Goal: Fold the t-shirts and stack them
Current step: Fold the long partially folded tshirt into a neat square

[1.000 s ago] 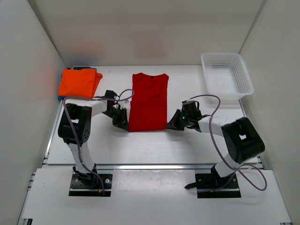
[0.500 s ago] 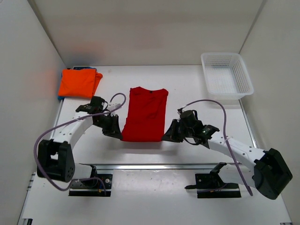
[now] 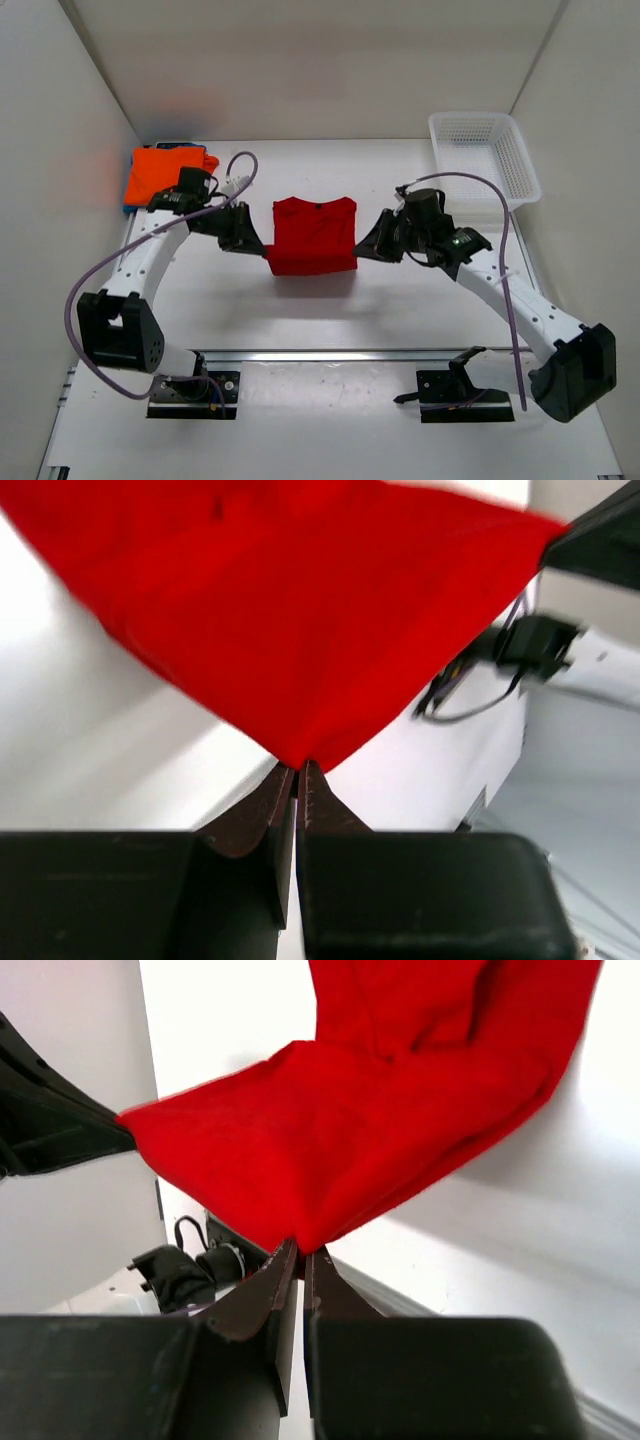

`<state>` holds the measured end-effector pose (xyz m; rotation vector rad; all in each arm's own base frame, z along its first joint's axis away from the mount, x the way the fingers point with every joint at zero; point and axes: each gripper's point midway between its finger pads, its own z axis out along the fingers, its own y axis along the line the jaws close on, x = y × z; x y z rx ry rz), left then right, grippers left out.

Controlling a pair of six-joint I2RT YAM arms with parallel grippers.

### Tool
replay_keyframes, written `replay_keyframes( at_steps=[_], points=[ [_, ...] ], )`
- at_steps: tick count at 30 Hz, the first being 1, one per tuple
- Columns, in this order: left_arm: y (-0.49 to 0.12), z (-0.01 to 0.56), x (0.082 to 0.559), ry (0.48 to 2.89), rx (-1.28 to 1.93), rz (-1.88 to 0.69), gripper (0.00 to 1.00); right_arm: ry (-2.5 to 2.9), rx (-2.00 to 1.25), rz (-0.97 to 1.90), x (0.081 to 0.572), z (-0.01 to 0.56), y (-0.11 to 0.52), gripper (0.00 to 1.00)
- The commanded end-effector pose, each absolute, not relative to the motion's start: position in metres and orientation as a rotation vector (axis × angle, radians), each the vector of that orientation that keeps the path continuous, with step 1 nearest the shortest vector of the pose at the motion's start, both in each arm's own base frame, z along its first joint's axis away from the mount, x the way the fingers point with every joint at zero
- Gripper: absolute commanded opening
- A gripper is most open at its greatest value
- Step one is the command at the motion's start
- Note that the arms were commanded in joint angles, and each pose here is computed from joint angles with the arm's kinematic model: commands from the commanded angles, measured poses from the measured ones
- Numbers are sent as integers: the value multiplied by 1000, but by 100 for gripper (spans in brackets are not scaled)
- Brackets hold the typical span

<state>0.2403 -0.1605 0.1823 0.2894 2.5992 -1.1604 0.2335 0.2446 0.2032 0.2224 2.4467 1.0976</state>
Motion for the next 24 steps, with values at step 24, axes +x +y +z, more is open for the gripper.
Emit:
replay_keyframes(
  at_steps=[24],
  points=[
    [-149, 156, 441, 2550, 41, -1142, 0, 2416, 112, 1183, 459, 177, 245, 0]
  ],
)
